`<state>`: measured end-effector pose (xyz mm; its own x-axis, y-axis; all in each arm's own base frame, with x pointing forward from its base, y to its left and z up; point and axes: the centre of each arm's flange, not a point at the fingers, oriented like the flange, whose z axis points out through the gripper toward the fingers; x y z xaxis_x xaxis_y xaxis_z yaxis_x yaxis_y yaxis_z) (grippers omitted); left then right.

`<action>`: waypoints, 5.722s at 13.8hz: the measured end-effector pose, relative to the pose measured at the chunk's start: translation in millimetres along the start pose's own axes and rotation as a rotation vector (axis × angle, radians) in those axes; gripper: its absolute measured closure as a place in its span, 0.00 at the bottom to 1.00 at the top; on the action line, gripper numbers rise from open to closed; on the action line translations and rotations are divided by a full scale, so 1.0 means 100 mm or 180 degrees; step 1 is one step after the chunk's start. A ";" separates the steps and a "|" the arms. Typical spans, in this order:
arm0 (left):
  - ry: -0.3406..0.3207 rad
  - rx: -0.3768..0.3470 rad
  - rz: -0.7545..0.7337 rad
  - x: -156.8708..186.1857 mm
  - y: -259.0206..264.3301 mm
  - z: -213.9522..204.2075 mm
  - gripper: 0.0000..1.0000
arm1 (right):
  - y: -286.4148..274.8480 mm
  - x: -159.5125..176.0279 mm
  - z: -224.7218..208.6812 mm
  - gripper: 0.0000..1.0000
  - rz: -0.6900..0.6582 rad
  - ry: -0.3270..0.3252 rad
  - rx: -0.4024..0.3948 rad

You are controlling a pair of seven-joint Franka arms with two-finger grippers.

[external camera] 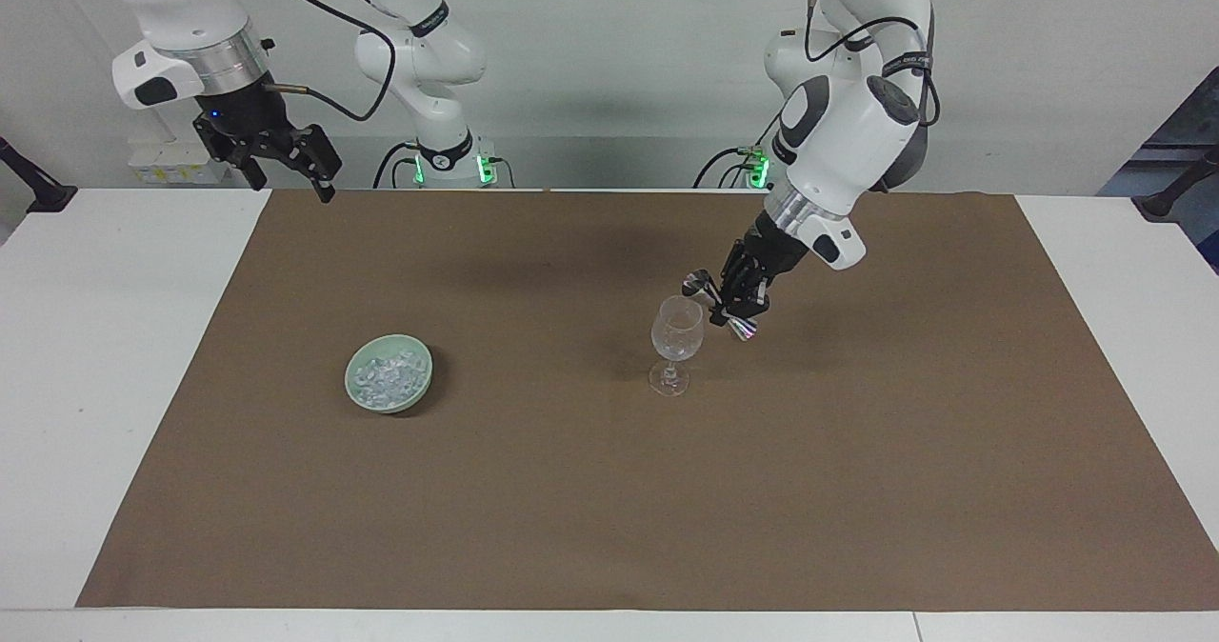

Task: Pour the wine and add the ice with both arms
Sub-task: 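Tilt the metal cup with the left gripper to pour into the clear cup, then hold the metal cup tilted over the clear cup with the left gripper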

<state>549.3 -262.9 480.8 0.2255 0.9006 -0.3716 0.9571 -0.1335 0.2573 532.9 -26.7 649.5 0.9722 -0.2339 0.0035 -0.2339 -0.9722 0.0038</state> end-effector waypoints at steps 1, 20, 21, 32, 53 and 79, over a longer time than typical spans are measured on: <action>0.0046 -0.0005 0.0059 -0.02 0.00 0.01 0.78 | 0.00 0.00 0.00 0.00 0.0000 0.0000 0.0000; 0.0432 0.0004 0.0581 -0.20 -0.08 0.16 0.78 | 0.00 0.00 0.00 0.00 0.0000 0.0001 0.0000; 0.0446 0.0009 0.0599 -0.21 -0.09 0.17 0.78 | 0.00 0.00 0.00 0.00 0.0000 0.0001 0.0000; 0.0665 0.0021 0.0848 -0.25 -0.12 0.20 0.78 | -0.03 -0.01 0.00 0.00 -0.0016 -0.0001 -0.0001; 0.0966 -0.0099 0.1014 -0.37 -0.11 0.17 0.78 | 0.03 -0.01 -0.01 0.00 -0.0180 0.0008 0.0002; 0.1307 -0.0275 0.1613 -0.62 -0.16 0.21 0.78 | 0.01 -0.01 -0.02 0.00 -0.0190 0.0008 0.0001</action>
<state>523.8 -325.5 481.0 0.5403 0.8218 0.1805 0.7287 -0.5643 0.3880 531.7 -27.9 651.1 0.9845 -0.1755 0.0059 -0.1756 -0.9845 0.0037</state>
